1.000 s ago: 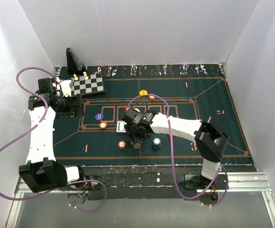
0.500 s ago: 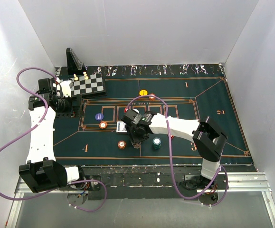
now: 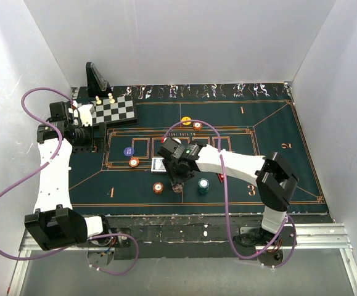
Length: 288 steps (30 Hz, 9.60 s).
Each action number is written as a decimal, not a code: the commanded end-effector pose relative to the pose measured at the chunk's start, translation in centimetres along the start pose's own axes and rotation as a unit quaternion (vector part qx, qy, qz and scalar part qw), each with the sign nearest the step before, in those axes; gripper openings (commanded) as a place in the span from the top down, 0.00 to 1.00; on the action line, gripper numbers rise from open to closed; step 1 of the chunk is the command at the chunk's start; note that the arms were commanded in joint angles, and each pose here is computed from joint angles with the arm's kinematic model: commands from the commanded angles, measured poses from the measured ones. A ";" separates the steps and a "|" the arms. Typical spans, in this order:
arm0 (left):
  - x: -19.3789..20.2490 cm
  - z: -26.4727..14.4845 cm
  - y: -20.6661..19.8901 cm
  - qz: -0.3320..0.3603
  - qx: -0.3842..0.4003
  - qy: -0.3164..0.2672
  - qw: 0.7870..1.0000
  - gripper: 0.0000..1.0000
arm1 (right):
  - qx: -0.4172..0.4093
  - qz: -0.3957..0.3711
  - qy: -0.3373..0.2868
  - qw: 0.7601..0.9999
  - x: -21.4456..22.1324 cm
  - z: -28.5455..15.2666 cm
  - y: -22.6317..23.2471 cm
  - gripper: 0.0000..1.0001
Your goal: Distribute texas hold em gaming equipment
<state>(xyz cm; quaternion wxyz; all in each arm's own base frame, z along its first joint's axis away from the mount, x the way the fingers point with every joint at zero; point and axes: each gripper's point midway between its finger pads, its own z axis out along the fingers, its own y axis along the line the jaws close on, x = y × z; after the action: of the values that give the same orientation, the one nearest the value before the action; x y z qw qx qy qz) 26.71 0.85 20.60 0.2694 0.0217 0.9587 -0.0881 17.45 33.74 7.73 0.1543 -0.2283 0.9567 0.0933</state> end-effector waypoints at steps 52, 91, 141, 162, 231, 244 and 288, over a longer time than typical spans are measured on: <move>-3.1 -2.1 -1.0 -0.022 0.036 -0.062 0.997 0.02 | -0.161 -0.087 -0.048 0.982 -11.8 9.4 15.2 0.57; -2.7 -2.7 0.1 -0.033 -0.001 -0.059 0.998 0.02 | -0.123 -0.074 -0.154 0.978 -12.9 -6.0 10.0 0.21; -1.7 -1.9 0.5 -0.029 -0.007 -0.044 0.999 0.02 | -0.021 -0.005 -0.015 1.000 -0.2 3.4 -0.1 0.41; -1.6 -1.7 0.3 -0.032 -0.001 -0.042 0.999 0.02 | -0.042 -0.006 -0.074 0.996 -3.1 -2.4 0.3 0.56; -1.7 -2.6 -0.8 -0.024 0.023 -0.053 0.998 0.02 | 0.015 0.119 -0.162 0.979 -18.0 -7.3 -11.9 0.19; -1.5 -2.7 -1.1 -0.028 0.027 -0.058 0.998 0.02 | -0.019 -0.007 -0.035 0.999 -3.9 -1.9 -0.8 0.11; -1.8 -3.2 -0.9 -0.026 0.017 -0.062 0.998 0.02 | 0.004 -0.027 0.024 0.999 -0.1 3.9 0.1 0.58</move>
<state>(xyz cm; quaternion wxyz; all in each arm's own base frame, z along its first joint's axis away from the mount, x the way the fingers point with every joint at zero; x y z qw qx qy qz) 26.73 0.43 22.74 0.3015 -0.0061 0.9460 -0.1188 17.93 34.36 3.07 0.1213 -0.2661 0.9543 0.0614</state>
